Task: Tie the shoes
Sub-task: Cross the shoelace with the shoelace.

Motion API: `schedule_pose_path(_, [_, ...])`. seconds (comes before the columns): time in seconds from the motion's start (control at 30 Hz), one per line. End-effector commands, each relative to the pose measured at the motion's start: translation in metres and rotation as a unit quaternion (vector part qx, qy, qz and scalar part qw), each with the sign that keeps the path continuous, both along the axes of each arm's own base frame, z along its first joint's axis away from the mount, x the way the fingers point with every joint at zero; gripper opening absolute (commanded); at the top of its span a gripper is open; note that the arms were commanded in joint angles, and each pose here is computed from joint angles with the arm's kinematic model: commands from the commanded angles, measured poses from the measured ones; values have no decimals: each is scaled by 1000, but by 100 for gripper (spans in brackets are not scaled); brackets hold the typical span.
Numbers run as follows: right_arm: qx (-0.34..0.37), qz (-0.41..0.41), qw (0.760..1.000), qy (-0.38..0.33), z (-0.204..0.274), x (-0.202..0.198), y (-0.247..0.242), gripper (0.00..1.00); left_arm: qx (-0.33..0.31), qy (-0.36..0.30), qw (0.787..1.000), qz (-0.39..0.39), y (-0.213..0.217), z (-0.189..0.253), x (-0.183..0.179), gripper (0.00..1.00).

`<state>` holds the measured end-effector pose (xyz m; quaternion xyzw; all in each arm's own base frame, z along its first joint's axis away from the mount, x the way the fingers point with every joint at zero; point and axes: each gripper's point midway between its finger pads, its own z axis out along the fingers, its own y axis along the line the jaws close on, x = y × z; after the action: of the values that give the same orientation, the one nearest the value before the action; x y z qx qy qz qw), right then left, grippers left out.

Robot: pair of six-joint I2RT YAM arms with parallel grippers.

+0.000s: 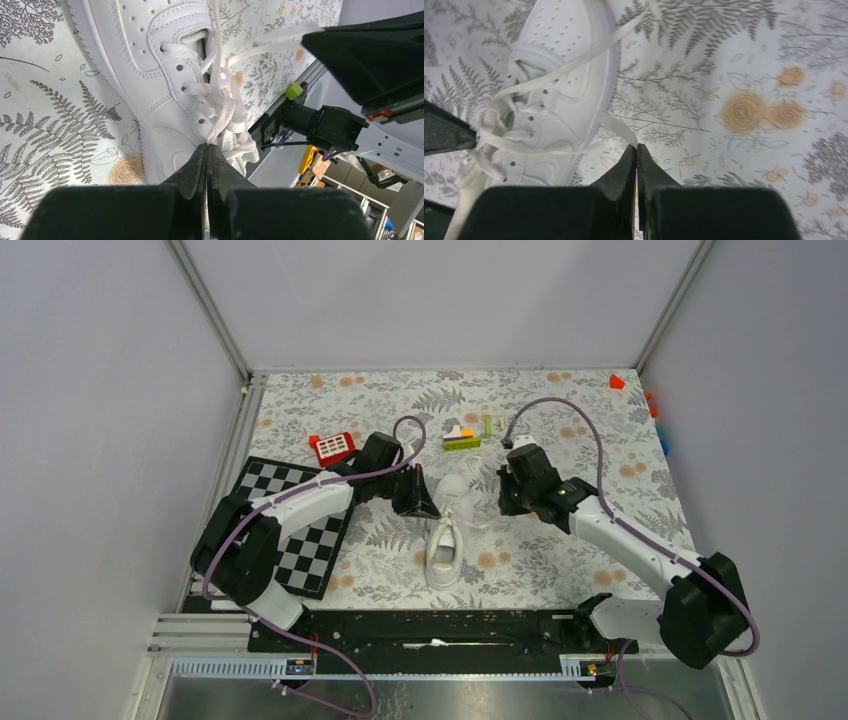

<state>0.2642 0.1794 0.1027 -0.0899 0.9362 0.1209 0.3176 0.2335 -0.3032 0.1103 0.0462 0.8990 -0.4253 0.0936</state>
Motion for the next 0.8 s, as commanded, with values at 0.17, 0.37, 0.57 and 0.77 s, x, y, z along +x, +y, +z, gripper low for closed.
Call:
schedule_pose_path(0.17, [-5, -142, 989, -42, 19, -4, -63, 0, 33, -44, 998, -13, 13, 17, -2, 11])
schedule_pose_path(0.37, [18, -161, 986, -52, 28, -16, -74, 0, 90, -124, 988, 9, 35, 60, 27, 47])
schedule_pose_path(0.57, [48, -157, 985, -43, 26, -27, -68, 0, 78, -178, 981, -17, 9, 96, 57, 64])
schedule_pose_path(0.77, [72, -157, 984, -33, 23, -35, -64, 0, 157, -185, 967, -74, -32, 63, 76, 64])
